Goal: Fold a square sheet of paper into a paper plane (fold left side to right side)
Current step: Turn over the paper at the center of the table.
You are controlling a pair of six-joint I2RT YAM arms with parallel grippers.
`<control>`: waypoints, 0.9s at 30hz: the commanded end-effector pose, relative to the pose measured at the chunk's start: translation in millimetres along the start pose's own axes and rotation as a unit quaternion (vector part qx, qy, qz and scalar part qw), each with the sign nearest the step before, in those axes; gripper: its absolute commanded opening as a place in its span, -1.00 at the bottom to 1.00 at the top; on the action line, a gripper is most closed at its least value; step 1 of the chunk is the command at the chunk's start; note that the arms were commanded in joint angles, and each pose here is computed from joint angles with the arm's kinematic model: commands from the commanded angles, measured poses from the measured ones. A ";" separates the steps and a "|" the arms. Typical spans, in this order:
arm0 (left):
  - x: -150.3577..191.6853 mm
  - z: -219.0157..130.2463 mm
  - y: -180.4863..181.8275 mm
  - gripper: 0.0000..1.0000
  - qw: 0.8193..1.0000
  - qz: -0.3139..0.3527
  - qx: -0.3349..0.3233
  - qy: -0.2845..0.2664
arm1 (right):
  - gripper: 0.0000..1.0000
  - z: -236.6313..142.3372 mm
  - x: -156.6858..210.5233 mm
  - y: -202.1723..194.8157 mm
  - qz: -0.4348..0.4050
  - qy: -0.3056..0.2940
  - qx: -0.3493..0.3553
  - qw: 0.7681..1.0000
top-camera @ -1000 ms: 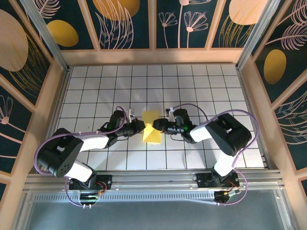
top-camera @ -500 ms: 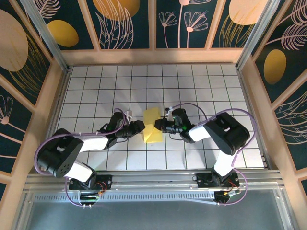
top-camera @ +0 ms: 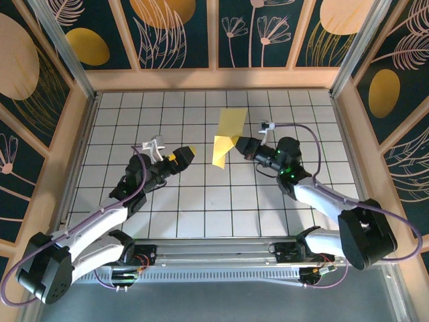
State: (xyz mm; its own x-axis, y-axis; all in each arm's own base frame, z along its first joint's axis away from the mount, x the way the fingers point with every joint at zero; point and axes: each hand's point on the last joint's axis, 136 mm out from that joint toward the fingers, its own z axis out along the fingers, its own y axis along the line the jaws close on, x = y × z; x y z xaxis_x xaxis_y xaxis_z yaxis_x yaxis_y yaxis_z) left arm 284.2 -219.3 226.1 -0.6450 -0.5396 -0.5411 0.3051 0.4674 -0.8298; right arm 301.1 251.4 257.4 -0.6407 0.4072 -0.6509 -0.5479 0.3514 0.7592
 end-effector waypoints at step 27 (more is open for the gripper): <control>18.1 26.5 -98.2 -0.13 0.966 -0.024 0.235 0.102 | -0.99 9.5 -2.0 63.7 0.022 0.011 -0.131 0.991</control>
State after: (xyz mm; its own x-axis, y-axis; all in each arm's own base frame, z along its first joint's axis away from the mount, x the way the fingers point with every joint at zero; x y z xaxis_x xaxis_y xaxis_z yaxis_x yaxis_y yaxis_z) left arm 260.9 -292.6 275.8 -0.8057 -0.3661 -0.4657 0.4738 0.0737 -0.8776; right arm 275.1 280.9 289.7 -0.7072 0.3772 -0.5980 -0.5972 0.1341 0.7908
